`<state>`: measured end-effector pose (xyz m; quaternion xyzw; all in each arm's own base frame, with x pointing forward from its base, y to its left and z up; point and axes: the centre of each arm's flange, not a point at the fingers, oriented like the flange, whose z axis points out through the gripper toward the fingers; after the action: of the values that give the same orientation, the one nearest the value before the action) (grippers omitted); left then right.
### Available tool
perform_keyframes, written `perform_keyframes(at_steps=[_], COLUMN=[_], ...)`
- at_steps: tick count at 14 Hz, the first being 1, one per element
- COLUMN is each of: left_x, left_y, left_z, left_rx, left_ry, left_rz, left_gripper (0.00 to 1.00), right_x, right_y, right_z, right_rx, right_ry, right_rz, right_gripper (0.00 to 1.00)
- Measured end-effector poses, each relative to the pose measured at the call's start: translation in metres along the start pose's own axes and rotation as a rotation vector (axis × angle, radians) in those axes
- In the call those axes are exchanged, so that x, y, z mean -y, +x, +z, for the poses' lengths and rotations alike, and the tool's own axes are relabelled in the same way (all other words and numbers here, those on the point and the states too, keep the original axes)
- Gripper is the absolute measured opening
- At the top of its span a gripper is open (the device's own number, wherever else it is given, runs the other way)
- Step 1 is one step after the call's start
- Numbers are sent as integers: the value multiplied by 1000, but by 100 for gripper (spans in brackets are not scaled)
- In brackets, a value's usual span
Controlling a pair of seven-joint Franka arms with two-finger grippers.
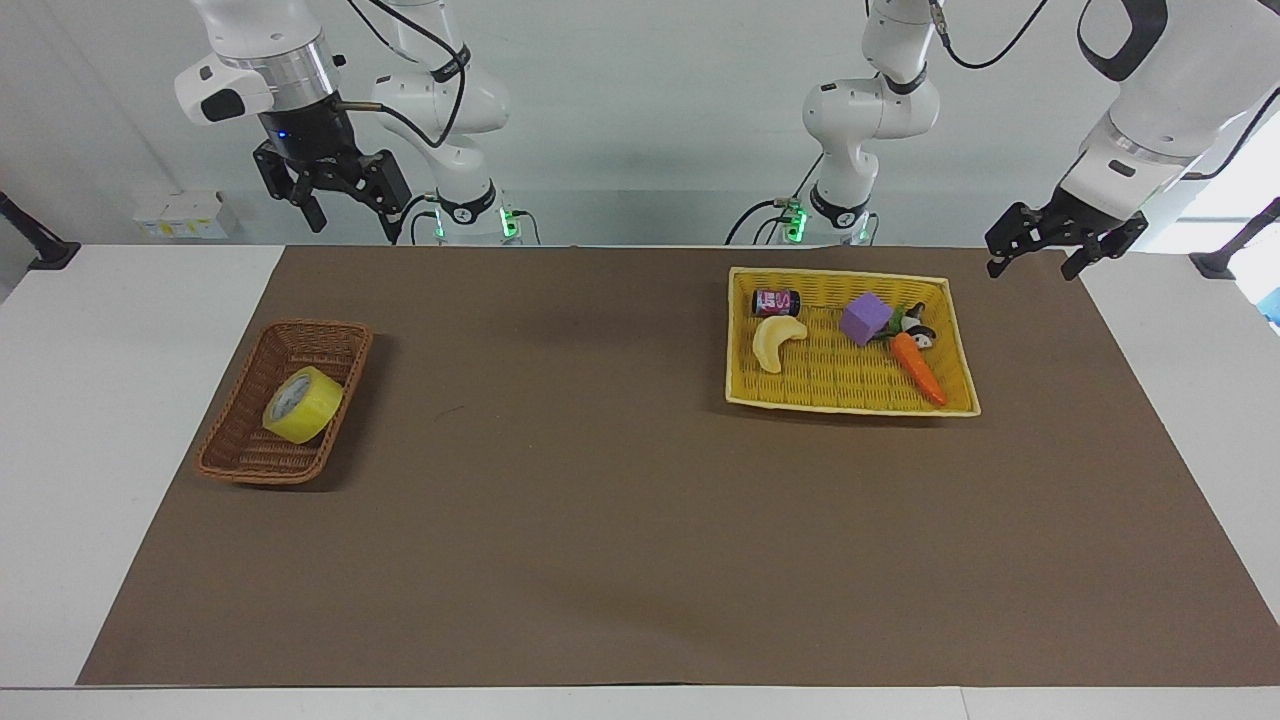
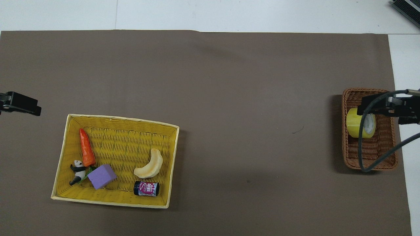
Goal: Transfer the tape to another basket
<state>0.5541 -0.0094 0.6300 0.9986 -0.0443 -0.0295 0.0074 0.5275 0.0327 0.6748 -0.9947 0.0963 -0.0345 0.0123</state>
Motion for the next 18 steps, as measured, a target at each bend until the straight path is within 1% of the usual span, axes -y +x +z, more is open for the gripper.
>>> perform_keyframes(at_steps=[4,5,7,8,11,14,18], left_x=[0,0,0,0,0,0,0], left_y=[0,0,0,0,0,0,0], left_z=[0,0,0,0,0,0,0], left_rx=[0,0,0,0,0,0,0], left_ry=[0,0,0,0,0,0,0], left_rz=[0,0,0,0,0,0,0], left_gripper=[100,100,100,100,100,100,100], right_x=[-5,-6,-12,-15,-19,-18,-18], right_y=[1,0,-10,-13,-12,-10,-10], right_z=[0,1,2,0,-1,-2,0], right_rx=[0,10,91,112,110,92,95], right_ry=[-7,-17,-47,-53,-51,-46,-47], right_rz=[-15,-33,-96,-122,-135,-125,-120], right_gripper=[100,100,100,100,100,100,100])
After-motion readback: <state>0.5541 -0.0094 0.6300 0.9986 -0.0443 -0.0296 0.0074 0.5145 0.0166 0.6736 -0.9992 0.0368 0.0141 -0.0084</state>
